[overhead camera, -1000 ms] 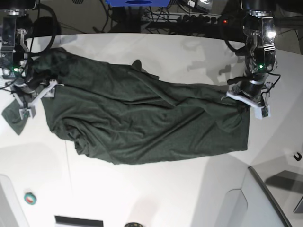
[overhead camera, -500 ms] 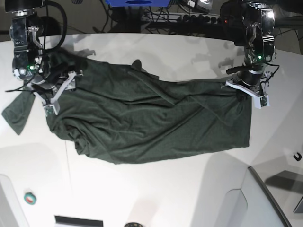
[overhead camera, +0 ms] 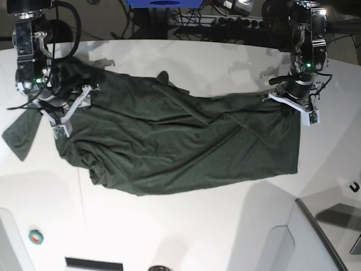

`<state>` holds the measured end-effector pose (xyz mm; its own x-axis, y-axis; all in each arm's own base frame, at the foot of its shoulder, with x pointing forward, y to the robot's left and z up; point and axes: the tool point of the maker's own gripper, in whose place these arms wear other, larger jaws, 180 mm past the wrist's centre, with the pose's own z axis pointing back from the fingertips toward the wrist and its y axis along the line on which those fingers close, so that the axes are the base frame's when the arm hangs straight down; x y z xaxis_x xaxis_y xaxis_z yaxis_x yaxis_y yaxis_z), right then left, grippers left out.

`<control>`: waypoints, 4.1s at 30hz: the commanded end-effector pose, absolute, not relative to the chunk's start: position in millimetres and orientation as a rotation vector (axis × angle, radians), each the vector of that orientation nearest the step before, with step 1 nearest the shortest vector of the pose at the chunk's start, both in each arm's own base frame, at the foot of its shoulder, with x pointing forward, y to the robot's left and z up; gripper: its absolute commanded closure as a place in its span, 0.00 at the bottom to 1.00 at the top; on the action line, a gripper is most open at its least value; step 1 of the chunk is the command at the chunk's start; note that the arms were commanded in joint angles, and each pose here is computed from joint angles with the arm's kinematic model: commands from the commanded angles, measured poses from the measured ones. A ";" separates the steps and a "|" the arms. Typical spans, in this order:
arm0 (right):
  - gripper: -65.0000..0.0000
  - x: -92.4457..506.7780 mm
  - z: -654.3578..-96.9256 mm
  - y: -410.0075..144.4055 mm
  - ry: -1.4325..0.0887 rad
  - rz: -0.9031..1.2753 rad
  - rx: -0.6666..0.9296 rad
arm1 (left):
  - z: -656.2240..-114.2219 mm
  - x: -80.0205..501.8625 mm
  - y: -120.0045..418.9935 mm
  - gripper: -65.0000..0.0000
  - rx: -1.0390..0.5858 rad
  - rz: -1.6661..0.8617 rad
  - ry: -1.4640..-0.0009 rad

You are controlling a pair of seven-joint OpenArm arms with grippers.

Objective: Layout the t-shirt on the table in an organized manner, then fold the t-shirt properly
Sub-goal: 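Pull the held shirt edges apart with both grippers to stretch it, then hold the shirt edges and draw the left gripper outward to tension it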

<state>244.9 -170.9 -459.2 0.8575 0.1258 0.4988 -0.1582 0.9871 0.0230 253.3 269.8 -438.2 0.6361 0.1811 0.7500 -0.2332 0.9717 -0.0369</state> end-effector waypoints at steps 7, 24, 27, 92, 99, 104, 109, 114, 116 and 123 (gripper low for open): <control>0.43 253.9 -451.0 -173.1 -0.557 0.153 0.061 | -429.2 259.3 273.8 0.72 0.072 0.228 -0.887; 0.43 253.9 -451.0 -172.9 -0.557 0.152 0.063 | -443.4 241.3 281.7 0.62 0.088 0.246 -0.837; 0.43 253.3 -451.9 -173.2 -0.554 0.151 0.063 | -450.9 230.2 284.0 0.62 0.095 0.250 -0.811; 0.43 244.4 -459.6 -138.4 -0.526 0.258 0.109 | -473.5 231.5 268.5 0.83 -0.135 0.447 -0.802; 0.43 244.8 -459.5 -141.7 -0.526 0.252 0.104 | -472.1 234.4 268.5 0.90 -0.137 0.447 -0.808; 0.43 245.9 -459.2 -141.8 -0.528 0.251 0.104 | -462.1 234.6 268.2 1.00 -0.134 0.426 -0.830; 0.43 245.2 -471.5 -146.4 -0.492 0.240 0.099 | -440.1 230.1 293.0 1.00 -0.085 0.458 -0.888; 0.43 244.8 -477.9 -147.2 -0.473 0.236 0.099 | -415.4 220.5 315.4 1.00 -0.031 0.469 -0.941; 0.43 246.5 -476.3 -146.1 -0.480 0.237 0.100 | -405.6 217.7 314.1 1.00 -0.024 0.446 -0.957; 0.43 253.9 -474.7 -144.8 -0.488 0.235 0.102 | -402.0 214.1 312.8 1.00 -0.017 0.408 -0.951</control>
